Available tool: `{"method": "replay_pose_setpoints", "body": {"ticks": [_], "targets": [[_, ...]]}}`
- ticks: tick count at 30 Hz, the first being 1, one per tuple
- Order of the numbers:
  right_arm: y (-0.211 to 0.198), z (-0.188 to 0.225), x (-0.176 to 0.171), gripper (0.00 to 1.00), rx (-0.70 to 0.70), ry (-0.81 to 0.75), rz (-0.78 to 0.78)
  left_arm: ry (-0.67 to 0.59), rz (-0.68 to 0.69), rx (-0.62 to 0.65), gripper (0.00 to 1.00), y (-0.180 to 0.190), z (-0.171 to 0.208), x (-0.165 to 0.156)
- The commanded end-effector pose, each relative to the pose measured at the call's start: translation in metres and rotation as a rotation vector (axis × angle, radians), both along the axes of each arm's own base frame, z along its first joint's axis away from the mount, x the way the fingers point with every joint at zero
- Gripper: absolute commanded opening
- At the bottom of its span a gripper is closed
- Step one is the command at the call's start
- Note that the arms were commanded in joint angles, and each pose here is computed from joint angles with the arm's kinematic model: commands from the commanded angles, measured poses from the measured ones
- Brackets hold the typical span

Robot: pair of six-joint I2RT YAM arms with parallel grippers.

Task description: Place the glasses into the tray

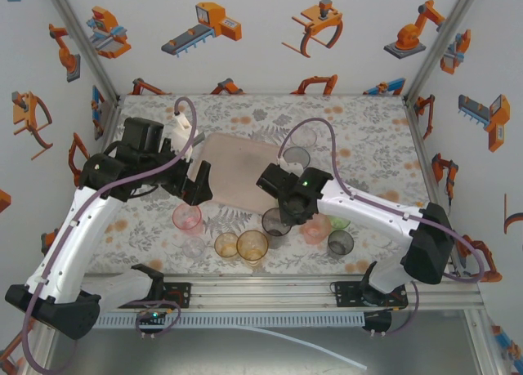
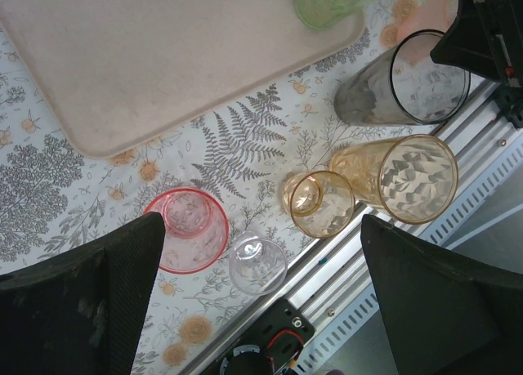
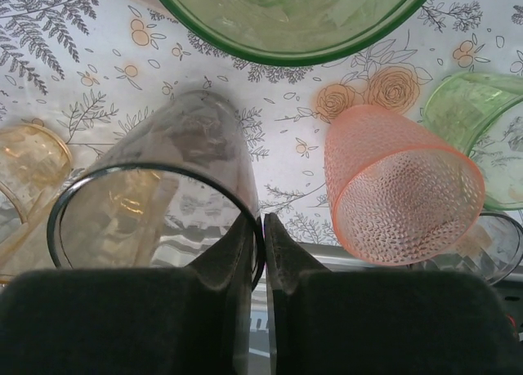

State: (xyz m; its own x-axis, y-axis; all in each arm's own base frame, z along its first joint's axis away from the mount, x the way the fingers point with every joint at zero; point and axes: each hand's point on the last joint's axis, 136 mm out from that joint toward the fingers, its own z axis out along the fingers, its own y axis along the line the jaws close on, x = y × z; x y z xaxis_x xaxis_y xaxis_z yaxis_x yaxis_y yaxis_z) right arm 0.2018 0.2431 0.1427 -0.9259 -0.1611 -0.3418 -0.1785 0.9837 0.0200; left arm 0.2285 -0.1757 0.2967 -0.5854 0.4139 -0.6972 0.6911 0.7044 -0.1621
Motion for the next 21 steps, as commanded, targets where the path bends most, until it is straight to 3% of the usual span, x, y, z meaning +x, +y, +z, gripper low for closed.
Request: {"method": "replay_pose_setpoints", "body": {"ticks": [1,7,21], "targets": [[-0.003,0.009,0.004,0.09,-0.027,-0.034,0.006,0.016,0.002,-0.018,0.97,0.001,0.000,-0.005],[-0.003,0.013,0.004,0.00,-0.022,-0.040,0.013,0.011,0.005,-0.023,0.97,0.002,0.002,-0.006],[-0.004,0.041,0.000,0.00,0.054,-0.069,0.029,0.003,0.019,-0.024,0.97,0.005,0.005,-0.003]]}}
